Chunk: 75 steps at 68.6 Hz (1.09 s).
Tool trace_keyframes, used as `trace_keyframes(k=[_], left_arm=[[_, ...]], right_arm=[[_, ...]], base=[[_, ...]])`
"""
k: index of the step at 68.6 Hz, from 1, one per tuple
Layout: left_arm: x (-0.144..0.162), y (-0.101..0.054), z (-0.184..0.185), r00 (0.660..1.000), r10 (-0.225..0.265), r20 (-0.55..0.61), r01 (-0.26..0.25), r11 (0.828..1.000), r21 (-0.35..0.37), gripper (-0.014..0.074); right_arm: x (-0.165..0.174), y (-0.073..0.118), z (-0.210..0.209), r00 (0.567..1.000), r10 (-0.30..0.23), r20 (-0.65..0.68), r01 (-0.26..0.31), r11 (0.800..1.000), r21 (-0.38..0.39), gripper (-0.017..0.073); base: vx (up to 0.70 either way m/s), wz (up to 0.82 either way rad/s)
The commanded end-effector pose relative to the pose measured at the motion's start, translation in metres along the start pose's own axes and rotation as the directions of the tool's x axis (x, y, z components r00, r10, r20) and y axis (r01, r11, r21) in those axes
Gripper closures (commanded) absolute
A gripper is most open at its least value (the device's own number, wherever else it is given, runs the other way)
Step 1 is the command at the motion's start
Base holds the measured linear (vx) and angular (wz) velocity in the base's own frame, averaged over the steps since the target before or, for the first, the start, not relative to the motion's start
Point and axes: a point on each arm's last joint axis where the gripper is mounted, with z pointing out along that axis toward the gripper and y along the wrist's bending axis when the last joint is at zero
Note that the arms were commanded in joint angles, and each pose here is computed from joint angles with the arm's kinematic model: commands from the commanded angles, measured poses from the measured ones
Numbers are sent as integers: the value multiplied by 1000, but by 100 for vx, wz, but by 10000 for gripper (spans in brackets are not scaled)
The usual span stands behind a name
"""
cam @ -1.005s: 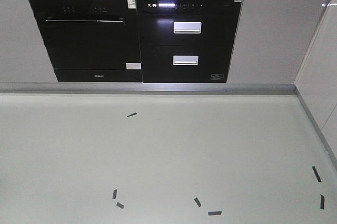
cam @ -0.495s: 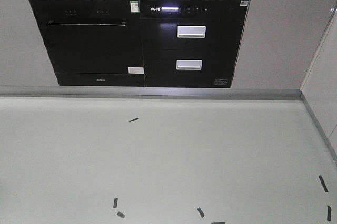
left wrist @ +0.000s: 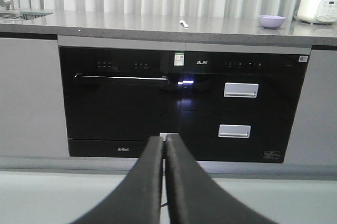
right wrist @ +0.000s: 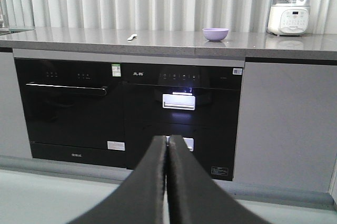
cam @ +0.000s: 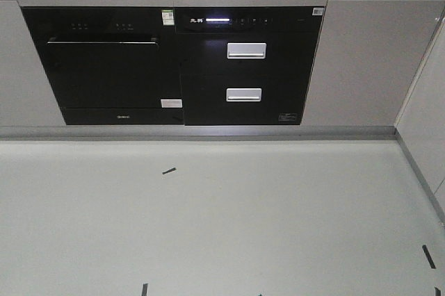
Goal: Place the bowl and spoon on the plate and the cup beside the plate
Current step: 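Drive the base toward the counter holding the spoon and bowl, then approach the counter and stop facing the green spoon and lavender bowl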
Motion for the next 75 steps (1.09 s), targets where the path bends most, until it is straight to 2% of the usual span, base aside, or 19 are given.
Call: trace_keyframes(k=[1, 75], left_arm=[[-16, -2, -3, 993, -10, 114, 8, 1000, 21, 600], [-16, -2, -3, 993, -10, 114, 8, 1000, 21, 600]], right_arm=[[-4, 0, 0, 998, -11, 67, 11, 1000, 7, 570], [-4, 0, 0, 998, -11, 67, 11, 1000, 7, 570]], base=[[17, -4], [19, -4]])
